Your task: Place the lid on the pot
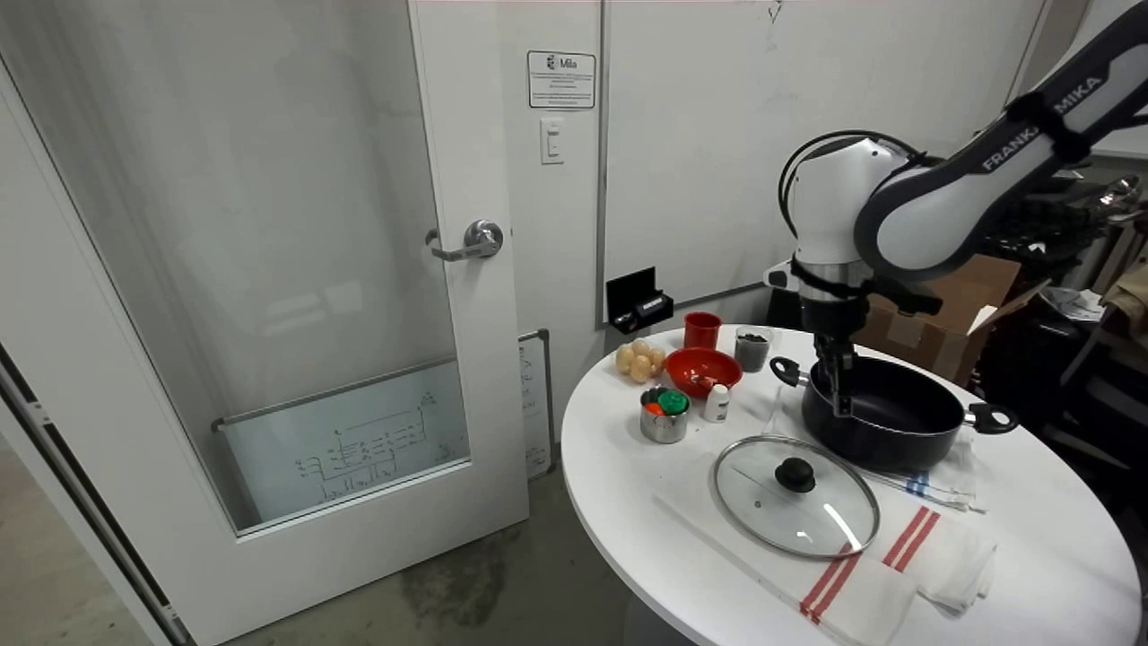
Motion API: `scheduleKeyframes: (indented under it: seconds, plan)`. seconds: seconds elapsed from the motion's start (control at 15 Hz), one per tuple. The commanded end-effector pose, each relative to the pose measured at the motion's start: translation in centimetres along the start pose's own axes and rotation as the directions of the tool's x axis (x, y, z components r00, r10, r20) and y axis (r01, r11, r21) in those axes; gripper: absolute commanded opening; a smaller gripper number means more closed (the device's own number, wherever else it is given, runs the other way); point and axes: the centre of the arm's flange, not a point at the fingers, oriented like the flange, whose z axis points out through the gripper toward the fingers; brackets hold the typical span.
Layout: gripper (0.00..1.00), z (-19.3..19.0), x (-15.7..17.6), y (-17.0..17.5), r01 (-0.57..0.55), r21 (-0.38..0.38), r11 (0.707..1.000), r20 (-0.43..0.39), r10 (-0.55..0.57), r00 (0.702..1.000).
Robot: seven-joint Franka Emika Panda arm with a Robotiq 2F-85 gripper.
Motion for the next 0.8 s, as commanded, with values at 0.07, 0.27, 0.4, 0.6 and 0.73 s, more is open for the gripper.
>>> scheduleKeyframes:
  seconds: [0.07, 0.27, 0.4, 0.6, 0.73]
  plan:
    - [1.0, 3.8, 3.2, 0.2, 0.04, -0.028, 0.999, -0.015, -0.041, 0.999]
    - [1.0, 6.1, 4.1, -0.1, 0.053, -0.024, 0.998, -0.03, -0.054, 0.998]
    - [1.0, 7.5, 4.5, -0.2, 0.059, -0.019, 0.998, -0.036, -0.06, 0.998]
    - [1.0, 9.4, 4.9, -0.1, 0.068, -0.01, 0.998, -0.037, -0.068, 0.997]
    - [1.0, 10.5, 5.2, 0.1, 0.078, -0.006, 0.997, -0.041, -0.078, 0.996]
